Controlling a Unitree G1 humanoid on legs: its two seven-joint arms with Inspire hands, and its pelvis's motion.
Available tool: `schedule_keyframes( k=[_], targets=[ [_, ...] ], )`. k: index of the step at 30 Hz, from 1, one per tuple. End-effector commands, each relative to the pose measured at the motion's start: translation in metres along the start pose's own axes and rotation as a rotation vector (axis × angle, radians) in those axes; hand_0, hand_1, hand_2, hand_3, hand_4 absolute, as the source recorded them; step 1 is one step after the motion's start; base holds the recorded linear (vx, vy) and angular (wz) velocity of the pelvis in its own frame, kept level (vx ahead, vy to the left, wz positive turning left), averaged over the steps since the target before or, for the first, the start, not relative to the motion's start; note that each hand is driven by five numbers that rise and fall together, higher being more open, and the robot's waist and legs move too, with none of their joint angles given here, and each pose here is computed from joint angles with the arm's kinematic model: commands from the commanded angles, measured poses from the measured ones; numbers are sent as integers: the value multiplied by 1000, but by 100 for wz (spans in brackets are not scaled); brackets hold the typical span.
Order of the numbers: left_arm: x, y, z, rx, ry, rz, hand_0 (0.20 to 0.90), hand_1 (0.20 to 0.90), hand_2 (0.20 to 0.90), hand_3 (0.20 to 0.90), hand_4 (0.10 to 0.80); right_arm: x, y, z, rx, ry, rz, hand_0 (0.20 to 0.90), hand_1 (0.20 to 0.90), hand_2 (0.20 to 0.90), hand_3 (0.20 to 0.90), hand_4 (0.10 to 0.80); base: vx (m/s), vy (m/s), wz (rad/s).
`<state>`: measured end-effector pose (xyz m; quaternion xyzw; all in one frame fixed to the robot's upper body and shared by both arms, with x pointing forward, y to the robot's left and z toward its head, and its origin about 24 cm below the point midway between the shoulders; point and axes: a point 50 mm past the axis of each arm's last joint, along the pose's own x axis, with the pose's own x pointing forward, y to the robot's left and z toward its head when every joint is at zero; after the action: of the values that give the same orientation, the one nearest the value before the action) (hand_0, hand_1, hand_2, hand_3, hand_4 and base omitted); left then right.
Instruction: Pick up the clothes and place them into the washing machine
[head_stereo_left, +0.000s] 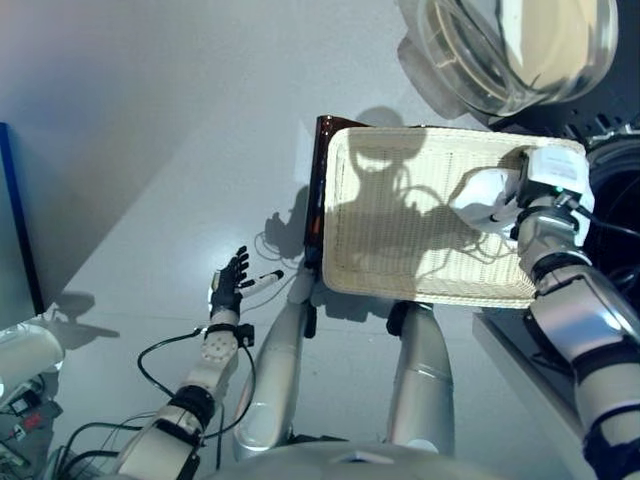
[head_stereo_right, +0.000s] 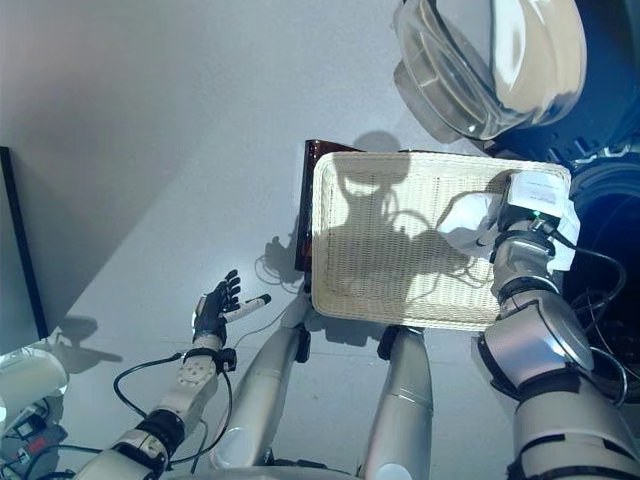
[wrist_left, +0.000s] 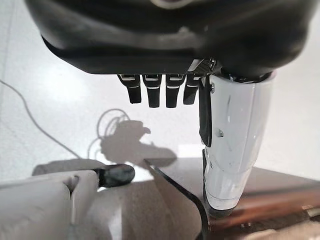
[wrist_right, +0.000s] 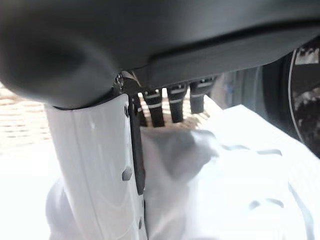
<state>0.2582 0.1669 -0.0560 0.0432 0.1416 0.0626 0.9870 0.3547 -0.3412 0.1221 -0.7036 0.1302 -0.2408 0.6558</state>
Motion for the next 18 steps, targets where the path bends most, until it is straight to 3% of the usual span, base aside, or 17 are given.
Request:
schedule_keyframes(
  k=[1, 3, 4, 5, 18],
  targets=[
    [-5, 12, 6, -27, -72, 57, 900, 900, 900, 900, 800, 11, -27, -7, -44, 6, -97, 900, 900, 900, 900, 800, -1, -2, 7],
    [-6, 13, 3, -20, -60, 60, 900, 900, 900, 900, 800, 9, -21, -1, -28, -5, -82, 900, 900, 900, 900, 800, 0, 1, 3],
    [-6, 13, 1, -15, -54, 62, 900, 900, 900, 900, 800, 7, -17, 3, -19, -10, -68, 376, 376, 376, 376, 425, 0, 0, 0],
    [-6, 13, 0, -14, -46, 67, 900, 900, 900, 900, 800, 6, -14, 6, -10, -16, -65, 200, 200, 200, 200, 300, -2, -6, -5],
    [-6, 27, -14, 9, 20, 137, 900, 900, 900, 900, 800, 4, -14, 30, 197, -32, -75, 200, 200, 200, 200, 300, -7, -1, -4]
  ],
)
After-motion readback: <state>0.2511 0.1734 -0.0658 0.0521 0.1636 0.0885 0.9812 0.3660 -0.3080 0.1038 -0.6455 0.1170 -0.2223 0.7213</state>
